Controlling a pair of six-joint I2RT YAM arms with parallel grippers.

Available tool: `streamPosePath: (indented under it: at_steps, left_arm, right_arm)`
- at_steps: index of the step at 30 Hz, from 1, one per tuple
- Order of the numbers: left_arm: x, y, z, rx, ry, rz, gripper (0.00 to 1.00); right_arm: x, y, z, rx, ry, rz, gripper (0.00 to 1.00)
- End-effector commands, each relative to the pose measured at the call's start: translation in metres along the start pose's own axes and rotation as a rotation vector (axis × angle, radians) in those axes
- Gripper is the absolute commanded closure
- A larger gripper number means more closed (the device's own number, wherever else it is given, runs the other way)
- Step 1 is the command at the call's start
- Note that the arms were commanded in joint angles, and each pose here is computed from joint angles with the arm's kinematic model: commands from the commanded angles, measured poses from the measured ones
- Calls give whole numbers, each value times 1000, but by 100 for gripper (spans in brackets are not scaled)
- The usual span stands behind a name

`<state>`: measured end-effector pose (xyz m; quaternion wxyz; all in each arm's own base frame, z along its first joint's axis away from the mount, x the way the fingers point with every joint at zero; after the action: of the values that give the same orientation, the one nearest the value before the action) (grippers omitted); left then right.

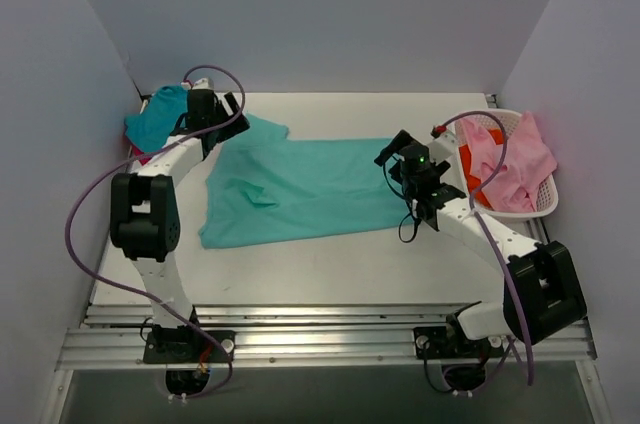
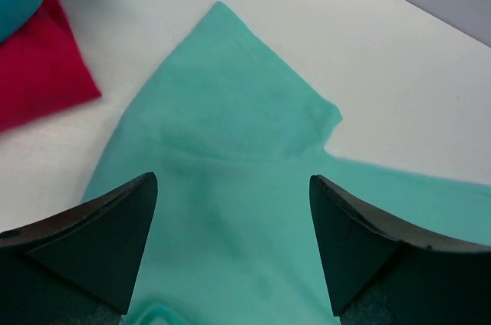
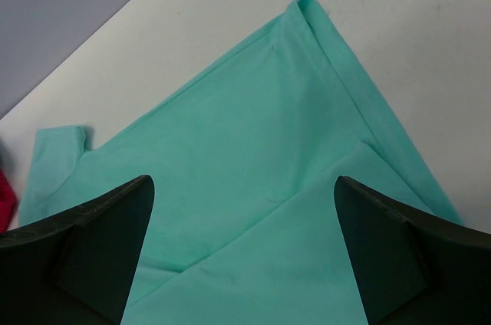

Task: Fold and stack the t-shirts
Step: Fold the tshirt

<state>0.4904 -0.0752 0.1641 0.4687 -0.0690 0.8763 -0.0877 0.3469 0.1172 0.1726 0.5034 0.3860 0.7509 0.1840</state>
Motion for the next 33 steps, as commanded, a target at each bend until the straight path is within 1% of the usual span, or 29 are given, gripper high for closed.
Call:
streamPosePath:
  at_steps: [1,2,4,5,7,8,10,11,12,16,17,19,20,21,25,28,31,33]
  left_arm:
    - [-67,-6,43,103,-141,102,11]
    - [-41,6,77,96,-43,93,12]
    - [-52,20,98,111,-35,78,13]
    - [-57,26,116,103,-28,70,13]
    - [-58,39,131,52,-20,41,14]
    - [-55,42,143,35,0,23,14]
    - [-53,43,154,24,15,-2,14]
    - [-29,50,168,7,86,-11,14]
    - [-48,45,164,20,43,-8,14]
    - [-30,49,166,8,104,-22,14]
    - [-43,41,158,35,70,-18,15]
    - [-35,35,153,66,71,-39,15]
    - [-23,35,153,70,97,-46,15]
    - [-28,31,149,79,88,-46,15]
    - [-17,5,143,127,145,-15,16]
    - [-1,-9,141,132,184,9,16]
    - [11,-17,143,140,193,14,17]
    - [19,-20,147,137,206,16,22]
  right_arm:
    - [-2,16,8,-107,3,42,0]
    - [3,15,10,-110,20,41,0]
    - [10,10,17,-112,37,33,0]
    - [12,12,18,-131,45,35,0]
    - [18,11,21,-142,57,36,0]
    - [21,10,22,-157,57,38,0]
    - [27,7,26,-161,68,36,0]
    - [29,5,29,-165,68,38,0]
    - [32,4,30,-170,78,37,0]
    - [39,-9,43,-130,86,32,0]
    - [39,-10,45,-131,83,36,0]
    - [38,-14,48,-129,79,49,0]
    - [40,-17,51,-120,81,50,0]
    - [41,-17,53,-125,89,54,0]
    - [45,-20,56,-118,114,65,1]
    - [41,-25,54,-109,106,68,1]
    - [32,-27,50,-106,87,76,1]
    - [29,-32,48,-96,85,77,0]
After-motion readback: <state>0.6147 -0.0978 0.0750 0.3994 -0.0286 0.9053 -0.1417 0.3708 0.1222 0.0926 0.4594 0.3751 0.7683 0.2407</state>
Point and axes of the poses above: each gripper's point midway between its finger pads, its own z axis out along the fingers, its own y axis along the line the jaws close on, x = y × z, the point moved 5 cm from there along -z, back along the fingers, and after that the axes turned 15 degrees about z, right-handed, at the moved point
